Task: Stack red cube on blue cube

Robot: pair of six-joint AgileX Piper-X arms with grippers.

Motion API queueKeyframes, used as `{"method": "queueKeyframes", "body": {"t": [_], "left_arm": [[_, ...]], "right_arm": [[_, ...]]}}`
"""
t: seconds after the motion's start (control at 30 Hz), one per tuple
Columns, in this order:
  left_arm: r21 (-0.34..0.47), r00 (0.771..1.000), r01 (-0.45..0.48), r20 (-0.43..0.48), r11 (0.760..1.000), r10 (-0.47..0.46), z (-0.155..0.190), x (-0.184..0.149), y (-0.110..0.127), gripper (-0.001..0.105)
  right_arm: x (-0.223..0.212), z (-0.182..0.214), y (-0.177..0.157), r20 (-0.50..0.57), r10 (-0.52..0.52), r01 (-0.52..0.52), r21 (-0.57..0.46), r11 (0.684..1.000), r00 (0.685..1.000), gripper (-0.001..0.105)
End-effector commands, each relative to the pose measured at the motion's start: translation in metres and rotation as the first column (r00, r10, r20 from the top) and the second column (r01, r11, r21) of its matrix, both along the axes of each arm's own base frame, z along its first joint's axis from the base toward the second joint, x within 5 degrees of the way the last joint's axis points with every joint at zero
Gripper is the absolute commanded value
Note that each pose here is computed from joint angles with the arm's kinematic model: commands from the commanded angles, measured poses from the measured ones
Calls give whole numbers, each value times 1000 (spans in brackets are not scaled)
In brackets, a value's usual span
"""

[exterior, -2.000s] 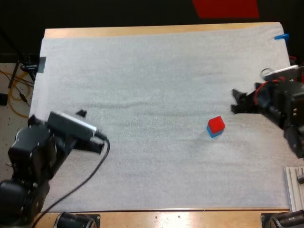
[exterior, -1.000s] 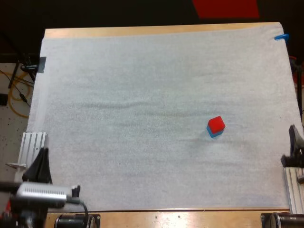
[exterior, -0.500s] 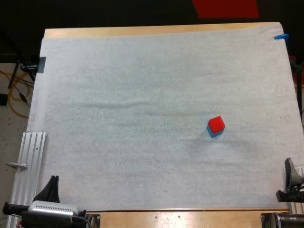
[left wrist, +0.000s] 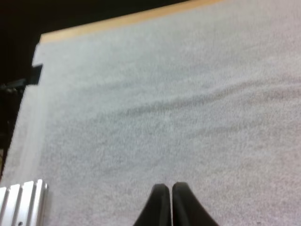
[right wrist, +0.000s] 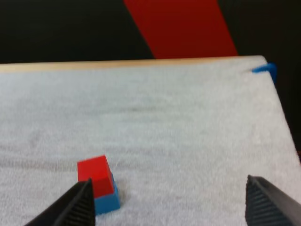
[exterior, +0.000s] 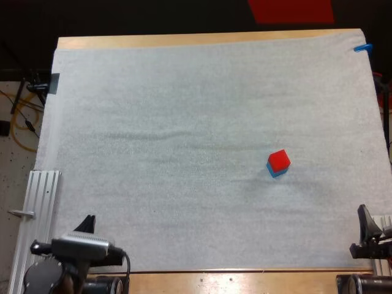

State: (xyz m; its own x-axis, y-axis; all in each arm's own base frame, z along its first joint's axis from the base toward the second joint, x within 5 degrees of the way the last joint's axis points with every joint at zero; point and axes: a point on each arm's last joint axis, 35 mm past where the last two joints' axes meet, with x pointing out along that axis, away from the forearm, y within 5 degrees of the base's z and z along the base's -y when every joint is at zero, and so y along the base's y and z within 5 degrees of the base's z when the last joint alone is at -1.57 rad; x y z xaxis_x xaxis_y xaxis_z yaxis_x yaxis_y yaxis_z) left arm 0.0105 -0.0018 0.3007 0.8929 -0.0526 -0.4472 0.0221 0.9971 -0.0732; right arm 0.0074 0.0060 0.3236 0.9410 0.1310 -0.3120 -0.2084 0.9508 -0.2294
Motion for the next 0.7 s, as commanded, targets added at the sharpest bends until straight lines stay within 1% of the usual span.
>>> {"method": "queueKeyframes", "body": {"t": [0.0,0.07,0.23,0.4,0.67], "left_arm": [[-23,1000,-3,1,1000,3,-3,7,0,0],[-28,1000,-7,-17,1000,6,-9,10,0,0],[-29,1000,-4,-16,1000,3,-9,10,0,0],[-29,1000,-4,-8,1000,3,-8,10,0,0],[-29,1000,-3,0,1000,3,-8,11,0,0]], "right_arm": [[5,-4,0,-22,4,-4,11,1000,1000,65],[8,-9,0,-41,2,-1,19,1000,999,65],[8,-16,0,-92,2,0,24,1000,996,65],[10,-27,0,-150,10,-10,4,1000,989,65],[12,-28,0,-138,9,-8,6,1000,990,65]]}}
